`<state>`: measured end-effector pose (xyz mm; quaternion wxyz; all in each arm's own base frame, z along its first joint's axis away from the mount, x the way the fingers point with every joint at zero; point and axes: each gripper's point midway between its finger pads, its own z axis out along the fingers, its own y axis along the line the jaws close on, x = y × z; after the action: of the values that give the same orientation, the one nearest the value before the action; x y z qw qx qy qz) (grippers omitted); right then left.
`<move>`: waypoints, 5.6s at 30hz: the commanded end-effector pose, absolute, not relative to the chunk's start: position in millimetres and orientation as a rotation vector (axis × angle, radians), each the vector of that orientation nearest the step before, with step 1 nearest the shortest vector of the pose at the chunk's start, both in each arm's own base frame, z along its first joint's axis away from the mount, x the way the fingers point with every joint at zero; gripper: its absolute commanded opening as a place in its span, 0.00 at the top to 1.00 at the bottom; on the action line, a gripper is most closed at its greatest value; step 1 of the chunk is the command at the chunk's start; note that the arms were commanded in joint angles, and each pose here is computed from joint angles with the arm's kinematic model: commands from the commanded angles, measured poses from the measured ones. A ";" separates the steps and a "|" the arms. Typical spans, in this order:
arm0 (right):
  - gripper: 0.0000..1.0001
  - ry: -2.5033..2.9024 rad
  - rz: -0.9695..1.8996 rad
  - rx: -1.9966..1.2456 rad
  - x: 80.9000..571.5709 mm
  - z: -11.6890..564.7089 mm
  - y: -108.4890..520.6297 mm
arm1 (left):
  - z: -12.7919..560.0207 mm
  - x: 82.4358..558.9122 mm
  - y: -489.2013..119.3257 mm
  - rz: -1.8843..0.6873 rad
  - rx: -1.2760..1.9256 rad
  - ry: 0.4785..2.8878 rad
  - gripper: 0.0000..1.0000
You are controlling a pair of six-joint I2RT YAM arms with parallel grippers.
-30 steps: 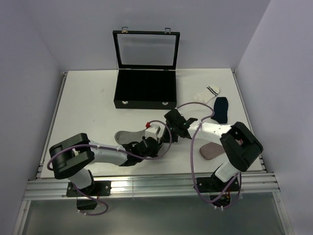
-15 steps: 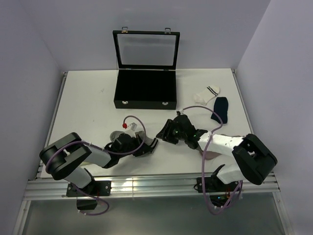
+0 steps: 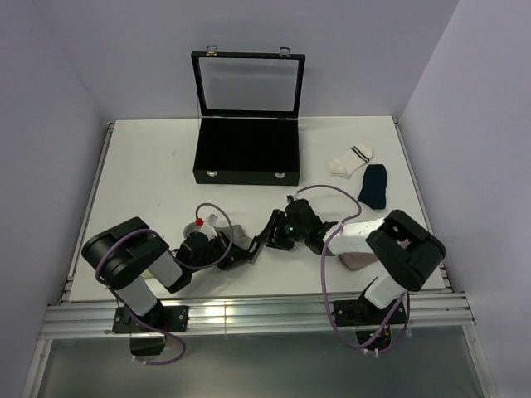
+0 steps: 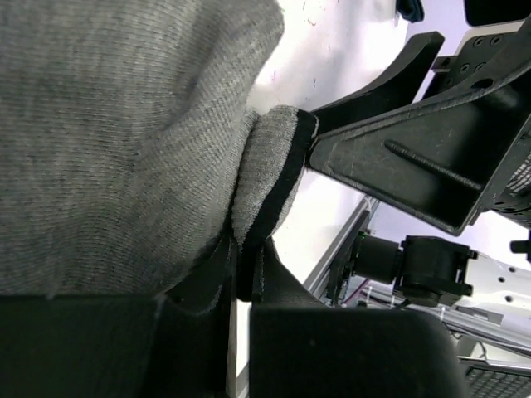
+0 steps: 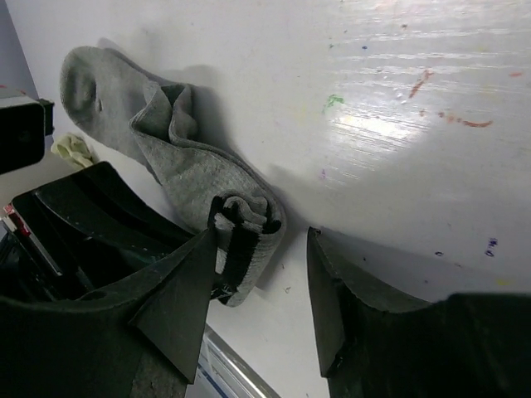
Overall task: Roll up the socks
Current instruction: Roll the sock at the center of the board.
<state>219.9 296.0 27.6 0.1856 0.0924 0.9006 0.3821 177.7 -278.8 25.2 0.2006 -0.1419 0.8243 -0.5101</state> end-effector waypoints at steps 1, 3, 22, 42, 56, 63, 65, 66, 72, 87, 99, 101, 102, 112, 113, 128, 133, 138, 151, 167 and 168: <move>0.46 2.533 1.139 0.197 212.8 26.7 307.0 | 3.6 165.0 -265.7 -1.378 -0.455 2.392 0.99; 0.49 2.531 1.160 0.188 211.7 25.2 309.1 | 1.7 165.1 -264.9 -1.374 -0.461 2.397 0.99; 1.00 2.600 0.935 0.133 222.5 11.5 296.2 | -2.7 179.1 -261.1 -1.232 -0.402 2.436 0.45; 1.00 2.727 0.456 0.060 233.0 27.1 247.7 | 20.4 249.9 -250.9 -0.782 -0.218 2.367 0.31; 1.00 2.839 0.223 0.018 239.4 26.1 236.9 | 44.6 273.5 -269.3 -0.818 -0.067 2.247 0.24; 1.00 2.887 0.153 -0.034 238.7 20.4 234.8 | 30.4 276.0 -270.0 -0.803 -0.082 2.265 0.28; 1.00 2.905 0.116 -0.048 239.0 18.5 232.9 | 32.2 276.8 -271.1 -0.807 -0.062 2.253 0.28; 1.00 2.899 0.112 -0.053 241.9 20.8 235.4 | 36.0 277.0 -273.0 -0.820 -0.054 2.239 0.28; 1.00 2.928 0.094 -0.034 242.4 21.8 241.1 | 57.0 278.4 -277.4 -0.805 0.045 2.162 0.22; 1.00 2.984 0.068 0.030 241.4 16.6 247.0 | 83.7 218.9 -325.4 -0.681 0.304 2.022 0.27; 1.00 3.012 0.081 0.031 237.3 9.7 248.9 | 64.8 208.8 -358.2 -0.555 0.416 2.015 0.33; 1.00 3.015 0.090 0.033 236.8 8.6 249.9 | 57.4 209.5 -356.8 -0.524 0.424 2.028 0.34; 1.00 3.013 0.096 0.033 237.1 9.6 250.6 | 56.3 209.4 -357.6 -0.519 0.428 2.031 0.34; 1.00 3.001 0.224 0.052 235.3 9.3 263.2 | 11.6 199.6 -340.3 -0.420 0.417 2.163 0.68; 1.00 2.999 0.238 0.058 233.3 8.1 262.2 | 7.9 198.9 -337.0 -0.409 0.411 2.176 0.72; 0.57 2.562 0.785 0.209 264.0 86.2 279.7 | 11.6 186.0 -314.8 -0.831 0.181 2.343 0.99; 0.46 2.443 0.881 0.227 261.2 95.9 274.7 | 28.0 187.8 -313.6 -1.041 0.108 2.367 0.99; 0.44 2.419 0.940 0.243 253.1 86.5 273.7 | 27.5 192.1 -302.7 -1.151 -0.004 2.423 0.99; 0.44 2.399 1.086 0.319 242.9 51.3 285.0 | 5.3 204.8 -274.0 -1.219 -0.234 2.530 0.98; 0.49 2.430 1.128 0.346 243.7 20.6 296.6 | -18.5 215.6 -259.0 -1.107 -0.252 2.624 0.89; 0.50 2.432 1.130 0.340 243.6 20.3 297.1 | -20.0 215.4 -258.1 -1.094 -0.248 2.634 0.89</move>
<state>244.1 295.8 26.5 0.2176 0.1263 0.8766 0.4103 229.4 -282.7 24.8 0.1684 -0.0793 0.8677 -0.4610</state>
